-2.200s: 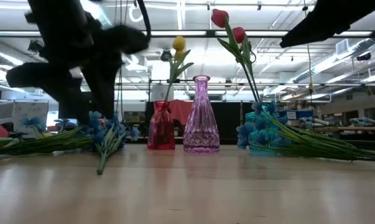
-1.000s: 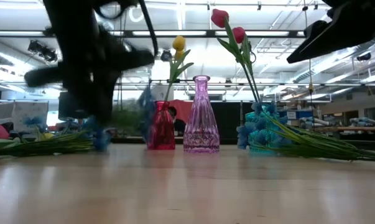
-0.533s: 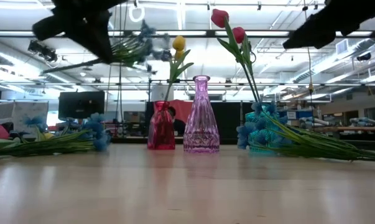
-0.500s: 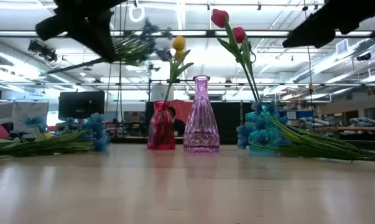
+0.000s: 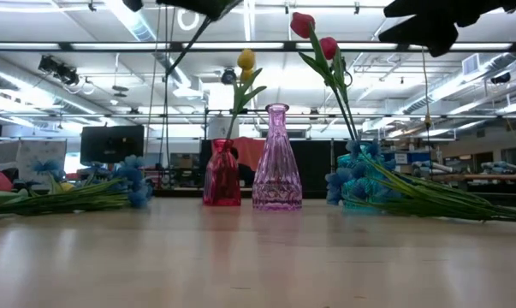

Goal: Sort flowers into vase by color
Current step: Put the blue flowers into the pink transparent vase

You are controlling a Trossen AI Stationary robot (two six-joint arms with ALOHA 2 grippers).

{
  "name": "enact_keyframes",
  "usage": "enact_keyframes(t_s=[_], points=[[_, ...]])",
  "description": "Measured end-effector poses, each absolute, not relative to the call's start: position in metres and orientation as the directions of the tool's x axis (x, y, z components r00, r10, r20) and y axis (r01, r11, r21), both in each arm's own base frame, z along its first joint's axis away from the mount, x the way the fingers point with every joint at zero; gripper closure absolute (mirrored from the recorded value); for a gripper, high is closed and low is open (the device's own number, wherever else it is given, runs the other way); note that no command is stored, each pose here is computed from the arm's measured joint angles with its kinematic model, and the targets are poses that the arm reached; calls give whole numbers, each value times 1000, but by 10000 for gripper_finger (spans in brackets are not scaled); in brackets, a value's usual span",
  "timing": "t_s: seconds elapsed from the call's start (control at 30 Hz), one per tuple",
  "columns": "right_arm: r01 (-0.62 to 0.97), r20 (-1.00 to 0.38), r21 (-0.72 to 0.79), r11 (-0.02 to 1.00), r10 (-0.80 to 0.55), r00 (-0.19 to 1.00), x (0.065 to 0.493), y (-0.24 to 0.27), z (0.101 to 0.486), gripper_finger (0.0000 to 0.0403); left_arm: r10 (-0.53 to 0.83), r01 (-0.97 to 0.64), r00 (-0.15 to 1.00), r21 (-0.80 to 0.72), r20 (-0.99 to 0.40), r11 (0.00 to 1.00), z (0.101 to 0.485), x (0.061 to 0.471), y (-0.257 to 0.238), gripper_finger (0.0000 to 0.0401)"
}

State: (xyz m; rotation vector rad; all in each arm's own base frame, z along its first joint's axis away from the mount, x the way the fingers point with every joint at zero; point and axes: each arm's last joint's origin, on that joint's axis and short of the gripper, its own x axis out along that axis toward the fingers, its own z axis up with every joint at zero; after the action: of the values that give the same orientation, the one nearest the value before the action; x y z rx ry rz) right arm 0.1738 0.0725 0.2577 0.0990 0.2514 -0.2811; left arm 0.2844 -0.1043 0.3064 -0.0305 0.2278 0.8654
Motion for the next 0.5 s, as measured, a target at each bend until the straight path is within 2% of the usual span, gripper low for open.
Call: enact_keyframes(t_s=[0.13,0.3,0.5], points=[[301,-255,88,950,-270,928,174,72,258,126,736,-725,661,127,-147,677,315,295,-106,364],[309,-248,119,944,-273,929,174,72,259,126,554,-543,831,133,-58,829,318,309,-101,364],[315,-243,148,938,-274,931,174,73,259,126,444,-451,893,137,76,882,306,315,-73,364]])
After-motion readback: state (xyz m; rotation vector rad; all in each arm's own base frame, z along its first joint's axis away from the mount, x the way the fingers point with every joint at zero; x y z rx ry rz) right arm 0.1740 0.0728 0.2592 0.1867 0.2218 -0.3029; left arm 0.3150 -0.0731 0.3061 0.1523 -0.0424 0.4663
